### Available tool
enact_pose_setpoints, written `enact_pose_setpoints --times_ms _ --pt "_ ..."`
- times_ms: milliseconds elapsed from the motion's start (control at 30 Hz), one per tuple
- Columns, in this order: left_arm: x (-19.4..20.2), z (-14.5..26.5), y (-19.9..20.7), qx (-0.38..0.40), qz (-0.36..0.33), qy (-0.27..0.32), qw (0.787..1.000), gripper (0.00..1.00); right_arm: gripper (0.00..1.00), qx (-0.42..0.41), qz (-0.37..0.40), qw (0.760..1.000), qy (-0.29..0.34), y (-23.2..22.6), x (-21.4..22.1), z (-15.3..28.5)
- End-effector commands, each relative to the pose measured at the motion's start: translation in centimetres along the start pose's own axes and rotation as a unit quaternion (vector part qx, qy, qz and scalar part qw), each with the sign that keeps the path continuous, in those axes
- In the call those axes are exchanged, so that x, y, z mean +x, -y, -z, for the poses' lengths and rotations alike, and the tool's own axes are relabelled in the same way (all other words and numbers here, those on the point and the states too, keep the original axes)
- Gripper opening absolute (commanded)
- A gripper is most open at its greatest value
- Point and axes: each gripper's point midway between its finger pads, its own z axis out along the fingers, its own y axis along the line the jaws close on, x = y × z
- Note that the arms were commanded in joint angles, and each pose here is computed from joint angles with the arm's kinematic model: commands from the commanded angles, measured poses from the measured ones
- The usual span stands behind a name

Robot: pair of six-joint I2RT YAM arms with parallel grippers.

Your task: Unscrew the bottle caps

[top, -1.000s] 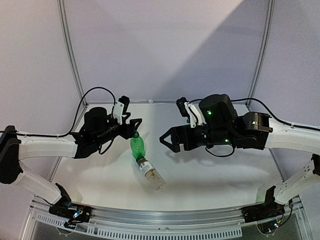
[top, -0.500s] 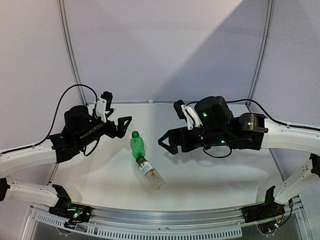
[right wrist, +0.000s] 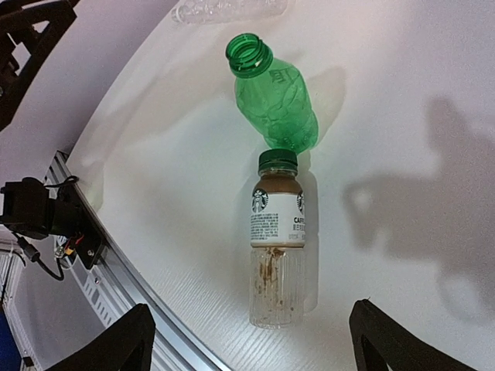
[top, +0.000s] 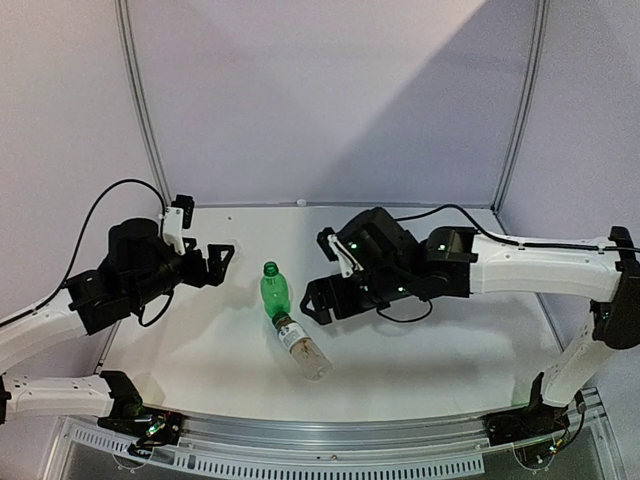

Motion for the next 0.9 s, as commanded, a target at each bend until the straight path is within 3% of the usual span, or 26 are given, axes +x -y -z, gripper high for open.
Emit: enact_pose_setpoints --times_ms 0,333,867 --pt "2.2 0.7 -1.0 -0.007 0.036 -0.038 0.999 0.99 0.89 -0.004 0.015 0.998 -0.057 -1.8 2.2 -1.7" --pt "3.2 1.4 -1.8 -0.008 0.066 -0.048 0.997 0.96 0.89 0.058 0.029 0.984 -0.165 -1.4 7.9 -6.7" --pt "3.5 1.7 -2.1 -0.007 0.079 -0.053 0.995 0.96 0.89 0.143 0.02 0.969 -0.199 2.5 11.3 -10.0"
